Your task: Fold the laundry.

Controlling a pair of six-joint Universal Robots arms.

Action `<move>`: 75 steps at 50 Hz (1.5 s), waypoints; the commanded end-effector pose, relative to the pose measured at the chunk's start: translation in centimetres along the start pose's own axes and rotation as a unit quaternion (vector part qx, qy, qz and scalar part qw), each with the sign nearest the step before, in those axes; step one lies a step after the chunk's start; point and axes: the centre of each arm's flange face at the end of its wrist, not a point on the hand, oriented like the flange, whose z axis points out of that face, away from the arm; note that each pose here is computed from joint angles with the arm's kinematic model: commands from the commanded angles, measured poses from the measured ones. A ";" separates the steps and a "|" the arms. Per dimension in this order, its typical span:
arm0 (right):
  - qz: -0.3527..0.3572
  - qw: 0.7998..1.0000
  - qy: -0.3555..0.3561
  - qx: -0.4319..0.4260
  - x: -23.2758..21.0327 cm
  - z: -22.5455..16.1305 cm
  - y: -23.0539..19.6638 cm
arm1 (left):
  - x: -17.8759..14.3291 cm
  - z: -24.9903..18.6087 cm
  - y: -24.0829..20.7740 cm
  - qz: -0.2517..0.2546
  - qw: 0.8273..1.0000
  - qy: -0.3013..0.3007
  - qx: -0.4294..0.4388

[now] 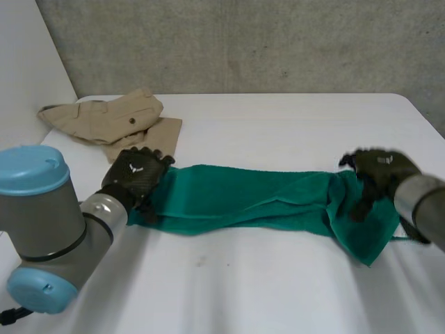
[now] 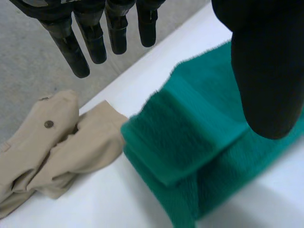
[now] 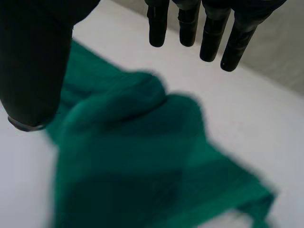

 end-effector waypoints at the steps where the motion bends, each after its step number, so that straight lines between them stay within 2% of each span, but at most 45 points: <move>1: 0.066 0.997 -0.021 -0.016 -0.6 0.2 4.4 | -1.1 1.5 1.5 0.034 0.999 -0.012 -0.010; 11: 0.086 0.996 -0.014 0.008 -0.9 2.2 6.1 | -1.5 4.5 3.0 0.037 0.999 -0.016 -0.018; 20: 0.077 0.996 0.034 0.030 0.0 4.4 6.4 | -1.2 6.1 3.5 0.037 0.999 -0.006 -0.015; 33: 0.021 0.998 0.045 0.040 0.2 6.1 6.5 | -1.0 6.6 2.9 0.032 0.999 0.004 -0.001; 39: 0.017 0.997 0.050 0.060 0.9 6.1 5.0 | -1.7 5.8 1.3 0.028 1.000 -0.005 0.013; 44: -0.016 0.993 0.052 0.104 1.6 4.3 0.9 | -3.4 3.9 -2.3 0.009 0.999 -0.021 0.044; 48: -0.081 0.990 0.027 0.115 1.7 1.3 -3.1 | -5.3 2.0 -5.1 -0.005 0.997 -0.041 0.065; 53: -0.159 0.983 -0.026 0.086 1.4 -1.5 -6.3 | -7.0 0.0 -7.3 -0.007 0.996 -0.056 0.073; 60: -0.200 0.978 -0.046 0.034 2.4 -3.3 -7.8 | -7.5 -1.2 -7.1 -0.011 0.999 -0.036 0.034; 64: -0.192 0.979 -0.071 -0.005 2.0 -2.1 -6.5 | -7.2 -1.0 -6.1 -0.017 0.999 -0.027 0.014; 72: -0.050 0.996 -0.073 -0.021 0.7 0.7 -0.9 | -6.1 0.6 -3.6 -0.026 0.999 -0.009 -0.023; 75: -0.026 0.997 -0.072 -0.014 0.2 0.9 0.7 | -6.0 0.7 -3.6 -0.027 0.999 -0.011 -0.016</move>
